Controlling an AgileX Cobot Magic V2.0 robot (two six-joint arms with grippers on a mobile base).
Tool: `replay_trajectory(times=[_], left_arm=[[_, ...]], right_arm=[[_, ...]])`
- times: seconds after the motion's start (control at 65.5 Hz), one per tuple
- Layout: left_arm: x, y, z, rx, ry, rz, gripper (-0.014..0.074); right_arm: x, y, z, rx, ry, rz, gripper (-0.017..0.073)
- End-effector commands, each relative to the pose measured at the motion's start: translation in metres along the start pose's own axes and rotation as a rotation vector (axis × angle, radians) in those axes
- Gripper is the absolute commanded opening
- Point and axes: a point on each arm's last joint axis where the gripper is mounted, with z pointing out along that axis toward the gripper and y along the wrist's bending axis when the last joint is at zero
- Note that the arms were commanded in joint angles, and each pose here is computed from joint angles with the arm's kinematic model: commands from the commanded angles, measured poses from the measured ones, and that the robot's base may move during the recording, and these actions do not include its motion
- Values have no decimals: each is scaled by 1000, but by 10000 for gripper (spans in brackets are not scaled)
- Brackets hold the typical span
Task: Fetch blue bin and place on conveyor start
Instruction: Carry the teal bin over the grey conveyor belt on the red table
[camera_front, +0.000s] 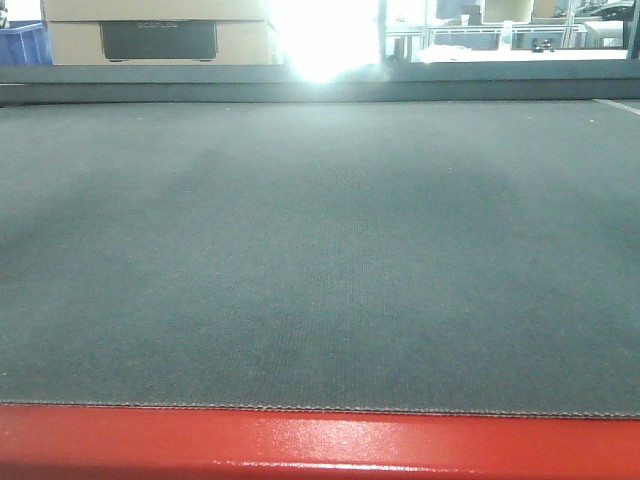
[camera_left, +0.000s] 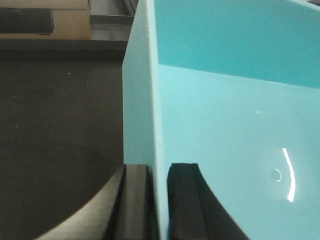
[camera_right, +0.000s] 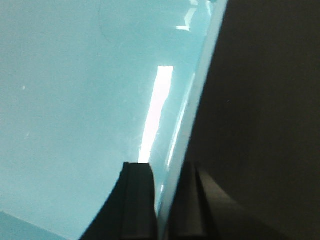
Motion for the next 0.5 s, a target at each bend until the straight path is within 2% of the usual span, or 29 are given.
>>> replay_trajectory(times=[0.0, 0.168, 0.244, 0.351, 0.489], left_arm=[[-12, 2, -11, -6, -95, 12, -111], [-14, 1, -11, 0, -112, 9, -111], [-10, 1, -10, 2, -71, -3, -111], [4, 4, -10, -28, 81, -6, -111], [39, 8, 4, -69, 306, 0, -111]], right_arm=[[-8, -6, -7, 55, -76, -61, -152], [-9, -5, -7, 50, -88, -59, -152], [-11, -4, -7, 38, -108, -52, -152], [-7, -4, -8, 38, -76, -51, -152], [6, -8, 3, 49, 7, -42, -152]])
